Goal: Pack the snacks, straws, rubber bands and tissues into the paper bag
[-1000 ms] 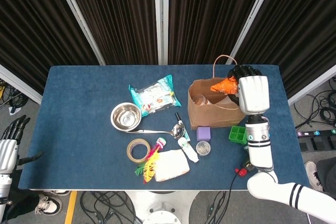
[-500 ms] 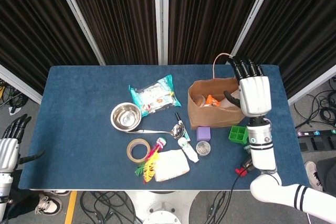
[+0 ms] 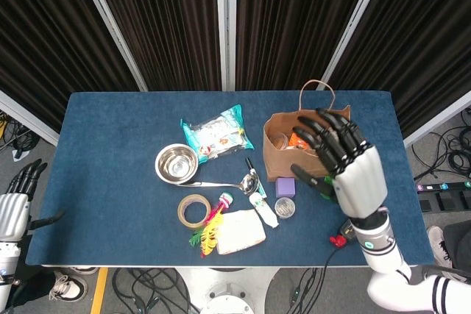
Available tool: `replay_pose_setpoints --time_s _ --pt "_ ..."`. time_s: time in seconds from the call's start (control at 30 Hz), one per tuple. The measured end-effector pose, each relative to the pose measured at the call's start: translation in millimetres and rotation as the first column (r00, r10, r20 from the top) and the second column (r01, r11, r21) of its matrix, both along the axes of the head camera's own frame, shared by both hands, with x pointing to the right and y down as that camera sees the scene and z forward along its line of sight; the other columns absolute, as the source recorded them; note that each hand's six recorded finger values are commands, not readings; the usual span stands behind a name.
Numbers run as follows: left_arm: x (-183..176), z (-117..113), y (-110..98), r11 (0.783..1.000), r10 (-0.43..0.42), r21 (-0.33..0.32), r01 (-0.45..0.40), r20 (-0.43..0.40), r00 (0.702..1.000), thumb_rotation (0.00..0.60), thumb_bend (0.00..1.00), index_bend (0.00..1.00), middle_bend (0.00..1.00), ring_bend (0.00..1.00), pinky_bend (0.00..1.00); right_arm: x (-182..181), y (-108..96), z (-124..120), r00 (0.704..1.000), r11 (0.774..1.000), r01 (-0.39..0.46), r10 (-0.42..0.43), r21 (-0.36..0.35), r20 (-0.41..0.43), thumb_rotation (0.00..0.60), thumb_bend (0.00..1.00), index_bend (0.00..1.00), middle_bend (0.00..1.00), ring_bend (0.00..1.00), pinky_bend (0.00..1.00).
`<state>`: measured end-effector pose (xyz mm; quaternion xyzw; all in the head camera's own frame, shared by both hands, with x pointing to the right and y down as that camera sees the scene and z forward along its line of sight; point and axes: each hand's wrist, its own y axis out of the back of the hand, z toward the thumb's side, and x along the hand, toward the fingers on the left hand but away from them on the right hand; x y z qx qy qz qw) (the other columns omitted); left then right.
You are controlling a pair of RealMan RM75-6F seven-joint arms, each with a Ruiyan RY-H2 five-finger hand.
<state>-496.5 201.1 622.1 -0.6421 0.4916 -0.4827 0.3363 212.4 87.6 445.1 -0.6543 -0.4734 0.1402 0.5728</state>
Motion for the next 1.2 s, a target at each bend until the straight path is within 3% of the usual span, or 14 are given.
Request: replay_pose_setpoints --time_s 0.1,0.2,0.43,0.67,0.83,1.2 --pt "0 -1 -1 1.000 0.000 0.002 0.000 0.002 1.000 0.600 0.04 0.10 0.14 0.01 0.14 -2 25 19 0.993 0.988 0.100 -0.108 -0.119 -0.055 0.600 0.00 0.19 0.23 0.17 0.27" --pt "1 -1 -2 1.000 -0.002 0.001 0.002 0.003 1.000 0.600 0.04 0.10 0.14 0.01 0.14 -3 45 40 0.972 0.958 0.164 -0.198 -0.235 -0.130 0.600 0.00 0.19 0.23 0.17 0.27" --pt "0 2 1 1.000 -0.010 -0.005 0.010 0.003 1.000 0.600 0.04 0.10 0.14 0.01 0.14 -4 78 101 0.887 0.847 0.224 -0.382 -0.482 -0.260 0.600 0.00 0.19 0.23 0.17 0.27" --pt "-5 3 4 1.000 -0.025 -0.008 0.025 0.010 1.000 0.600 0.04 0.10 0.14 0.01 0.14 -25 95 151 0.831 0.767 0.249 -0.483 -0.591 -0.277 0.600 0.00 0.19 0.20 0.13 0.24" --pt "-8 3 6 0.999 -0.034 -0.011 0.034 0.010 0.999 0.600 0.04 0.10 0.14 0.01 0.14 -39 103 177 0.790 0.718 0.238 -0.535 -0.654 -0.300 0.600 0.00 0.13 0.15 0.07 0.17" --pt "-14 8 9 0.999 -0.046 -0.022 0.046 0.016 0.999 0.600 0.04 0.10 0.14 0.01 0.14 -58 116 209 0.732 0.668 0.201 -0.588 -0.716 -0.343 0.600 0.00 0.11 0.14 0.06 0.15"
